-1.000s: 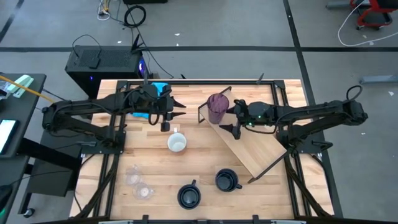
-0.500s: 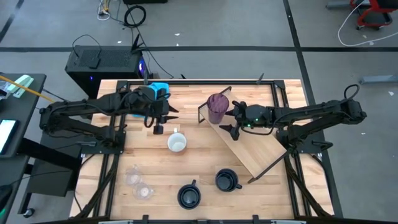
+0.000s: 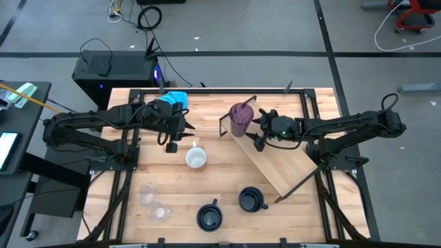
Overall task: Stack small to large cups/mugs on shelf
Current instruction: Put the purple cup on the shelf
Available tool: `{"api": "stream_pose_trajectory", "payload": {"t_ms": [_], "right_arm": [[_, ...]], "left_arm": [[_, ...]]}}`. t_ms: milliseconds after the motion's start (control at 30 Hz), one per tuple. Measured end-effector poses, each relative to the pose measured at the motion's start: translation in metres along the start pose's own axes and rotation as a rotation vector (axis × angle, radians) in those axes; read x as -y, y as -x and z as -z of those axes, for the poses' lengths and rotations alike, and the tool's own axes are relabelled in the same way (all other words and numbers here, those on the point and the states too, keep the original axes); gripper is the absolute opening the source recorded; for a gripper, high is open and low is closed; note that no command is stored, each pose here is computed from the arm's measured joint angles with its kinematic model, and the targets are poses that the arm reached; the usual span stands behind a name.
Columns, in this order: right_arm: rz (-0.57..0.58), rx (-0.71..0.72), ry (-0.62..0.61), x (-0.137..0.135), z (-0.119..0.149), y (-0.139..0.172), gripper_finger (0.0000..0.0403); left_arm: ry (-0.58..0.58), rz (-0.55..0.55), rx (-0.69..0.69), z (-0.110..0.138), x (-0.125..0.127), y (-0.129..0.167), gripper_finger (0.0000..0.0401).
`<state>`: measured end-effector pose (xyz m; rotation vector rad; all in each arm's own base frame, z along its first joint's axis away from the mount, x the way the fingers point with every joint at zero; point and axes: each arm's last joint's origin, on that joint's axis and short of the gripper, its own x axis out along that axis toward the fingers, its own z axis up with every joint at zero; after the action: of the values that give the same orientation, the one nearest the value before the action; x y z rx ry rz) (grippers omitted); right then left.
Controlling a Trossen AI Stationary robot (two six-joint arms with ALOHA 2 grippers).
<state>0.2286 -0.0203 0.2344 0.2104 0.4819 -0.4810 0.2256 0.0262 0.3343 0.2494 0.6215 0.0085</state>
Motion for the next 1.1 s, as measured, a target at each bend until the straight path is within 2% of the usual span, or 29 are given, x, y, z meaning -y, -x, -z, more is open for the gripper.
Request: {"api": "stream_pose_trajectory", "payload": {"t_ms": [1100], "right_arm": [[0.046,0.087,-0.039,-0.0026,-0.0058,-0.0072,0.0342]], "left_arm": [[0.018,-0.001,0.013,-0.0014,0.0005,-0.0002,0.0107]]}}
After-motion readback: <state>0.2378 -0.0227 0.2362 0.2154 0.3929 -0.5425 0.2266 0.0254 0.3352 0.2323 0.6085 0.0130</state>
